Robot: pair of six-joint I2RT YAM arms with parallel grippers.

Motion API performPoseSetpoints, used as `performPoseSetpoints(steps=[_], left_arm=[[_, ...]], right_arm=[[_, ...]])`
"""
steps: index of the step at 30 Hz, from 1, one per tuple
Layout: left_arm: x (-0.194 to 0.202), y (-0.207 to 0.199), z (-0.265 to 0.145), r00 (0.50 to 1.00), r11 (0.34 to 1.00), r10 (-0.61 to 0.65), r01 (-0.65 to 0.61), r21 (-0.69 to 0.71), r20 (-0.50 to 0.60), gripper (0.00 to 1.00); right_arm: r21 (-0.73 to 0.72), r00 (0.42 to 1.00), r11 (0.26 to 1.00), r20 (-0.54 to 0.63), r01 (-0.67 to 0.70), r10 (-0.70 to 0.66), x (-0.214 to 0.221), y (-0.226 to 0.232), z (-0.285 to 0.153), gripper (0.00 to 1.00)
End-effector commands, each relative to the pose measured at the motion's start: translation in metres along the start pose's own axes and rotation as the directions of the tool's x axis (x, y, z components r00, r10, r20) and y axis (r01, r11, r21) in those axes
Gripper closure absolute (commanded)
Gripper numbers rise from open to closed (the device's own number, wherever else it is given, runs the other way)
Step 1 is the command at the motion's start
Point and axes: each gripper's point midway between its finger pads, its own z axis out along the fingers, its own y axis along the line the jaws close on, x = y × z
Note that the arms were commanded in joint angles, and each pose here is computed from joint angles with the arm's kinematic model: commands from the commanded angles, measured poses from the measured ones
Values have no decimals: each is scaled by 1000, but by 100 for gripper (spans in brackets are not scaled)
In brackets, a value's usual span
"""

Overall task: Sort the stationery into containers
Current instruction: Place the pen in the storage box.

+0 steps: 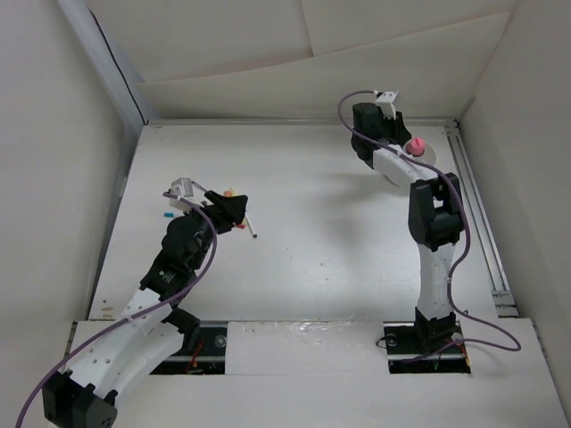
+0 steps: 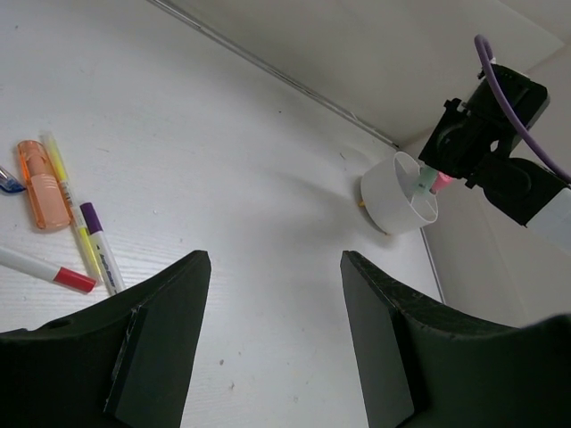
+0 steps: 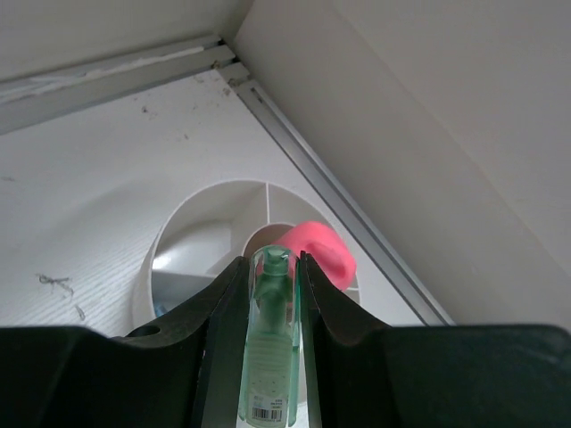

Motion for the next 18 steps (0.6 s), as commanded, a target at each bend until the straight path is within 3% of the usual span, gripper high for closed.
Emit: performPoseSetpoints(steps=[1, 18], left_arm=[[-7, -8, 1, 999, 999, -15, 14, 39, 32, 43], [-9, -7, -1, 999, 999, -15, 14, 32, 39, 43]], right_arm=[[70, 995, 994, 60, -87, 83, -33, -13, 0, 89], [103, 996, 994, 89, -24, 14, -19, 4, 9, 89]])
